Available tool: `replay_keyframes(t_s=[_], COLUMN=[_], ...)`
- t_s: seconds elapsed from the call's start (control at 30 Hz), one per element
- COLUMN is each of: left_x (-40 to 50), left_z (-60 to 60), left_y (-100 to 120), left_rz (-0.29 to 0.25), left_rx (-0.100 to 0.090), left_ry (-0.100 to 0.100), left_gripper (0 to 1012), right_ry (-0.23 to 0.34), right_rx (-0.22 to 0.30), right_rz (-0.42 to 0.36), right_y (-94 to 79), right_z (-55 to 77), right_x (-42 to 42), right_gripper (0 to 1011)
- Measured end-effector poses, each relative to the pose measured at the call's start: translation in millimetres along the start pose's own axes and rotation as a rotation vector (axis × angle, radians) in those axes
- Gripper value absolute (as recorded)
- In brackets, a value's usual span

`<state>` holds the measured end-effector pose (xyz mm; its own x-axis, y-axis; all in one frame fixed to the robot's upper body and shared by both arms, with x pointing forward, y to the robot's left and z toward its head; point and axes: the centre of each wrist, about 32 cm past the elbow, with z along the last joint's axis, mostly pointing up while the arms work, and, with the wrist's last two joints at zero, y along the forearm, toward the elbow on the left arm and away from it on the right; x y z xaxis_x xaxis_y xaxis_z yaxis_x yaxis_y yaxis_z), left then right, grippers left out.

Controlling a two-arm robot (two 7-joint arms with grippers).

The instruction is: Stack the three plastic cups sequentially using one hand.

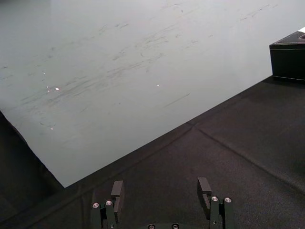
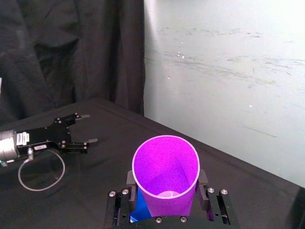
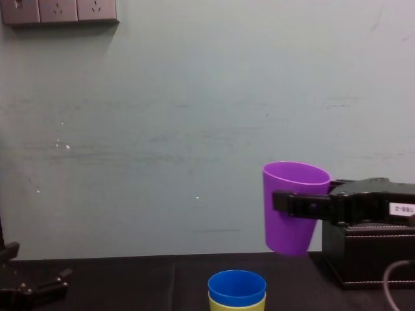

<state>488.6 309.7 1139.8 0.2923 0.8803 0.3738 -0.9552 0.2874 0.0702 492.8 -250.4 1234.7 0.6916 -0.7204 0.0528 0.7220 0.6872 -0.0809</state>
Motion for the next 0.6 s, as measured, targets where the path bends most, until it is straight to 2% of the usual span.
replay_keyframes(t_s=[0.27,0.6], left_x=[0.0,0.0], left_z=[0.0,0.0], left_y=[0,0], left_rz=[0.0,0.0], left_rx=[0.0,0.0], left_ry=[0.0,0.0], left_gripper=[1010,1010], right_ry=[0.002,0.012], right_rx=[-0.005,-0.019], right_rz=[0.027,0.045], right_y=[15.6,27.3], right_z=[2.2,-1.9], right_x=[-4.7,-8.2], right_gripper=[732,732])
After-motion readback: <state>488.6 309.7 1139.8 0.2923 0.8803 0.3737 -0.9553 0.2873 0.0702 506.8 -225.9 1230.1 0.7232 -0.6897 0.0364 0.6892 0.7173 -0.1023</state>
